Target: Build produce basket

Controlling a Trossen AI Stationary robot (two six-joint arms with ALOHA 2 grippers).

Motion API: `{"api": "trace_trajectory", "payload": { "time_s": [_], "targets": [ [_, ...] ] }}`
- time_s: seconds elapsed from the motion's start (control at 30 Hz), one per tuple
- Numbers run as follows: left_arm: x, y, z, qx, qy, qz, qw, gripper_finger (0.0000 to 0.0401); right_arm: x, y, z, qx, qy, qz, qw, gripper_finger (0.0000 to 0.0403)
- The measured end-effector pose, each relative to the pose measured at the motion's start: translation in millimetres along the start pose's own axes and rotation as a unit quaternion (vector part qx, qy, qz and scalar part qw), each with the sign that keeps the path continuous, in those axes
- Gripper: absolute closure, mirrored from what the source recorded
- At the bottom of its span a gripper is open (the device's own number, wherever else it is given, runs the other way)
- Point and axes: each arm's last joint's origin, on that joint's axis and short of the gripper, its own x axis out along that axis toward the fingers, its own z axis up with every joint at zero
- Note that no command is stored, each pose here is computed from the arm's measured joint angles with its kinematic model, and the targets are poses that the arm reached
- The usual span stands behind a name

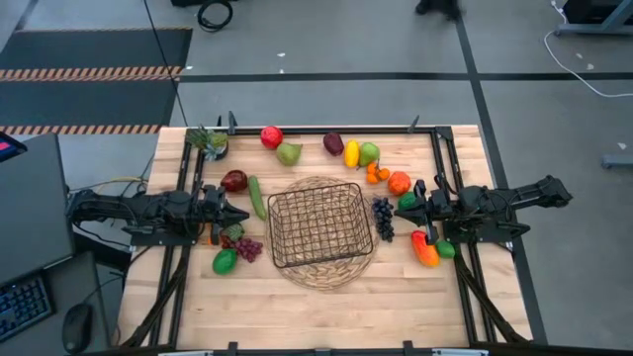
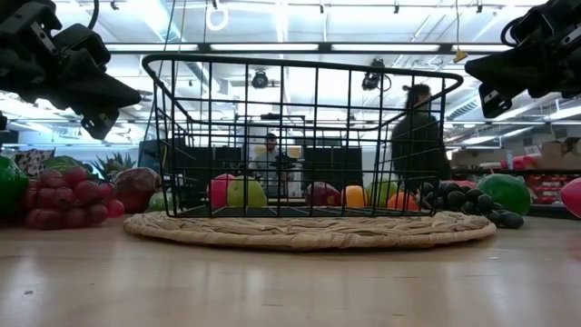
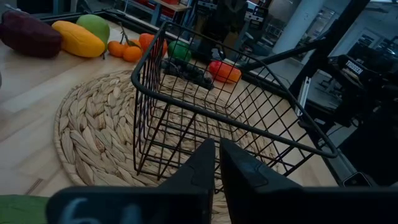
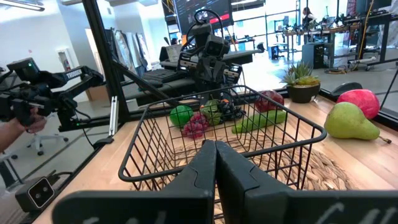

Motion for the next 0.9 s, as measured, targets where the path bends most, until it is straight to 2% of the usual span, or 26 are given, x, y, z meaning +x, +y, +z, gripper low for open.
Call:
{"api": "trace_trajectory", "payload": {
  "time_s": [0.27,0.4,0.57,0.73,0.9],
  "targets": [
    [-0.7,-3.3,11.1,0.009,-0.065,0.002,0.998,0.0366,0.0,0.0,0.0,0.000,0.000,0.000,1.000,0.0389],
    [-1.4,-4.7,15.4,0.033,-0.089,0.001,0.995,0.0366,0.0,-0.1,0.1,0.000,-0.001,-0.002,1.000,0.0389],
    [-2.0,-2.6,18.1,0.098,-0.113,0.056,0.987,0.0373,-0.1,-0.2,4.6,0.007,-0.025,-0.011,1.000,0.0389],
    [-3.1,1.5,19.5,0.083,-0.135,0.128,0.979,0.0377,-0.1,0.0,5.3,0.008,-0.029,-0.010,1.000,0.0389],
    [-1.5,2.3,18.0,0.072,-0.128,0.134,0.980,0.0369,-0.2,-0.2,5.6,0.003,-0.030,-0.012,0.999,0.0389]
  ]
}}
